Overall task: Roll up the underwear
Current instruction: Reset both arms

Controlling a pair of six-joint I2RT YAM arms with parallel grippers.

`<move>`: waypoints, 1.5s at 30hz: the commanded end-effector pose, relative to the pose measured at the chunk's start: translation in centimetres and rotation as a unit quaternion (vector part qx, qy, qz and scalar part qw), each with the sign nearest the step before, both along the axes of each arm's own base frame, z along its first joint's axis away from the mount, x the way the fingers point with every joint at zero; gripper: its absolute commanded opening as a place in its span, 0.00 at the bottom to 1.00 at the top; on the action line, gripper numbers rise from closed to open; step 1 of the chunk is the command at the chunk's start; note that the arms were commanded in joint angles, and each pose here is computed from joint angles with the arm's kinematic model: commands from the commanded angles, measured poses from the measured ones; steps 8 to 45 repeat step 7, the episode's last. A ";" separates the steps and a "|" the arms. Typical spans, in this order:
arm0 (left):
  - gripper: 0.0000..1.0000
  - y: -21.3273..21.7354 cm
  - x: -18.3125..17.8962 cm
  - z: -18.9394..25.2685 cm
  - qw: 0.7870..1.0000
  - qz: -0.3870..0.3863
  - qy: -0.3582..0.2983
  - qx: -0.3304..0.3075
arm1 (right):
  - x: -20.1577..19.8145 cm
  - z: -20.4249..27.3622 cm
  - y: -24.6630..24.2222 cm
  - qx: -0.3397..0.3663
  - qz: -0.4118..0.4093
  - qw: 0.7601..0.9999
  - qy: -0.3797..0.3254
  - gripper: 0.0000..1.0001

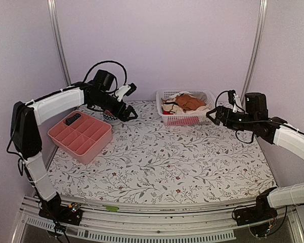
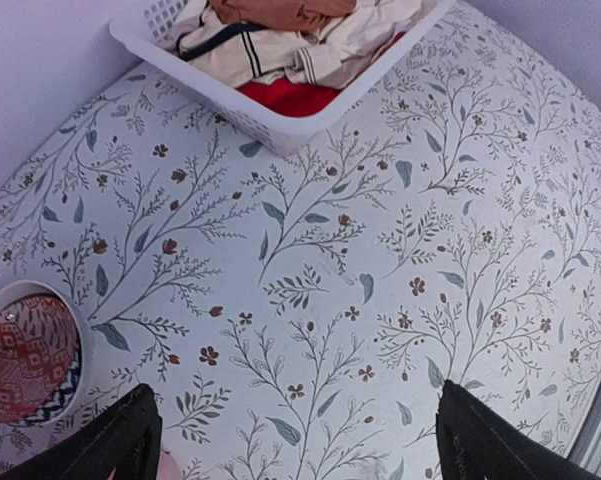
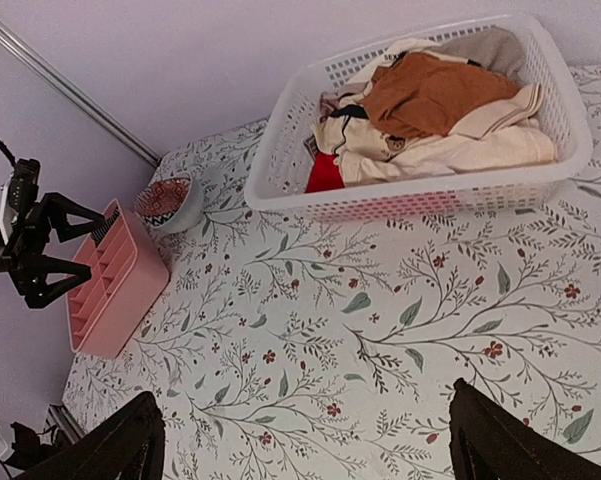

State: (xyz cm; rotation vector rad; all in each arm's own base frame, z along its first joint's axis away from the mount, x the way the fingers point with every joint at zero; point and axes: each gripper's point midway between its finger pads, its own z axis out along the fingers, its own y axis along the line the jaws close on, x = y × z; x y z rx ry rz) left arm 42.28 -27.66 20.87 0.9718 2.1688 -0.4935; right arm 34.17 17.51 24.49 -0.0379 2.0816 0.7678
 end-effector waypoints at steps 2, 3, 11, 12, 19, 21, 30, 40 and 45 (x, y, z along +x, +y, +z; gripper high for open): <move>0.96 0.3 -2.1 0.0 0.999 0.038 0.017 -0.026 | -2.3 -3.2 0.5 0.026 0.019 0.997 0.069 0.99; 0.96 0.3 -2.4 -0.4 0.999 0.038 0.023 -0.026 | -2.4 -3.4 0.5 0.027 0.021 0.997 0.072 0.99; 0.96 0.7 -2.4 -0.5 0.999 0.044 0.017 -0.023 | -2.3 -4.0 0.5 0.017 0.025 0.997 0.074 0.99; 0.96 0.7 -2.4 -0.5 0.999 0.044 0.017 -0.023 | -2.3 -4.0 0.5 0.017 0.025 0.997 0.074 0.99; 0.96 0.7 -2.4 -0.5 0.999 0.044 0.017 -0.023 | -2.3 -4.0 0.5 0.017 0.025 0.997 0.074 0.99; 0.96 0.7 -2.4 -0.5 0.999 0.044 0.017 -0.023 | -2.3 -4.0 0.5 0.017 0.025 0.997 0.074 0.99; 0.96 0.7 -2.4 -0.5 0.999 0.044 0.017 -0.023 | -2.3 -4.0 0.5 0.017 0.025 0.997 0.074 0.99; 0.96 0.7 -2.4 -0.5 0.999 0.044 0.017 -0.023 | -2.3 -4.0 0.5 0.017 0.025 0.997 0.074 0.99; 0.96 0.7 -2.4 -0.5 0.999 0.044 0.017 -0.023 | -2.3 -4.0 0.5 0.017 0.025 0.997 0.074 0.99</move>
